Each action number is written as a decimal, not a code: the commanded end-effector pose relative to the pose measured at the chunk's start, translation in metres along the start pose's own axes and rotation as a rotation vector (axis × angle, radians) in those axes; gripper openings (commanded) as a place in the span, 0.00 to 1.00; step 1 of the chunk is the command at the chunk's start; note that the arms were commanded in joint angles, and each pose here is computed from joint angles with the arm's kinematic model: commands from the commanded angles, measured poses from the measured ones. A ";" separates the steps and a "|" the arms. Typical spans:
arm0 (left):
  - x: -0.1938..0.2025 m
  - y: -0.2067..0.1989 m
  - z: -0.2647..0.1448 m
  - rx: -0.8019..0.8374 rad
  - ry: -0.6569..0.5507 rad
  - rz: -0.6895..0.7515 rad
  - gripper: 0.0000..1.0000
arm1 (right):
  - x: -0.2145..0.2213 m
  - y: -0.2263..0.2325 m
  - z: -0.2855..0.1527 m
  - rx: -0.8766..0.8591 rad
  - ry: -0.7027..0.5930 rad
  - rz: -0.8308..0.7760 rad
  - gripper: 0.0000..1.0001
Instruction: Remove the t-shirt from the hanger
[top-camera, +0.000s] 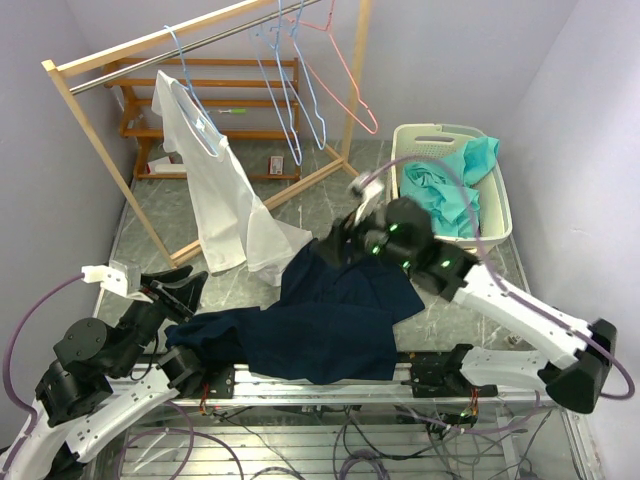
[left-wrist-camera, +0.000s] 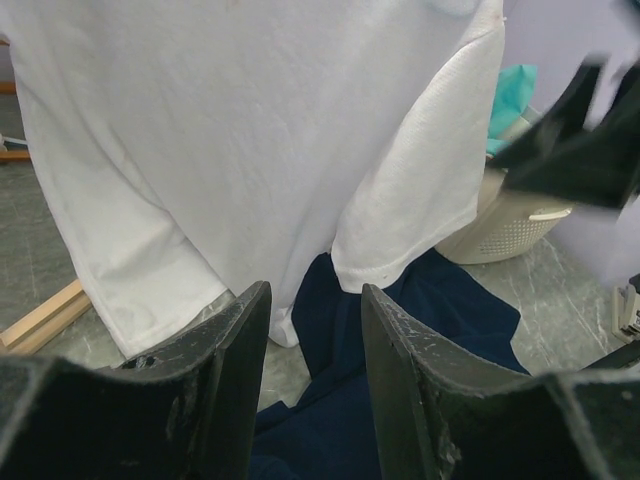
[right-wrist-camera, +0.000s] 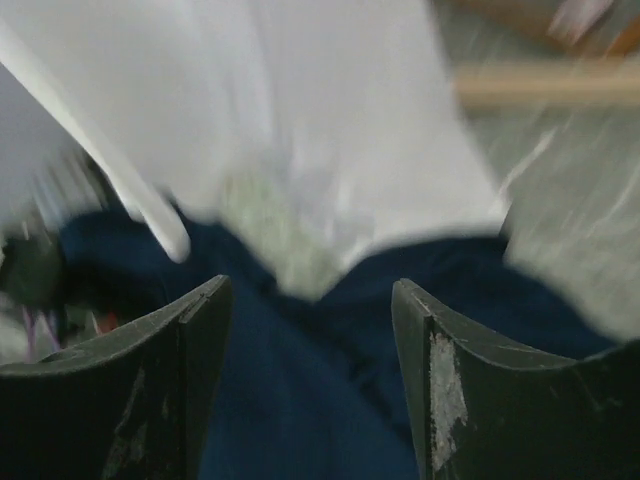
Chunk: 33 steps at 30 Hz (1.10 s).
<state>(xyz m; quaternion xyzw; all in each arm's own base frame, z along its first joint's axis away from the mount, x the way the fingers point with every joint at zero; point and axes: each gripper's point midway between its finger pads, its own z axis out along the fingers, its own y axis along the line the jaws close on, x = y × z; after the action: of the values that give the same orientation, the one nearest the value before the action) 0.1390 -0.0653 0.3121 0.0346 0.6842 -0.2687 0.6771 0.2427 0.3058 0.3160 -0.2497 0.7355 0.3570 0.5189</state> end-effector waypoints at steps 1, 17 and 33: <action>-0.001 0.006 -0.001 -0.032 -0.011 -0.016 0.52 | 0.143 0.010 -0.005 0.021 0.355 0.028 0.69; -0.001 0.015 -0.002 -0.085 -0.014 -0.025 0.52 | 0.255 0.043 -0.012 -0.135 0.587 -0.098 0.91; -0.001 0.016 -0.002 -0.091 -0.013 -0.022 0.52 | 0.327 0.025 0.008 -0.050 0.802 -0.077 0.32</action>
<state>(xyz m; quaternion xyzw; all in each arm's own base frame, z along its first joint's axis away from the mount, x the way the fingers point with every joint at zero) 0.1437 -0.0548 0.3057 0.0072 0.6944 -0.2463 0.6761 0.1191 0.3229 0.0213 -0.4183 0.8520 0.2339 0.2107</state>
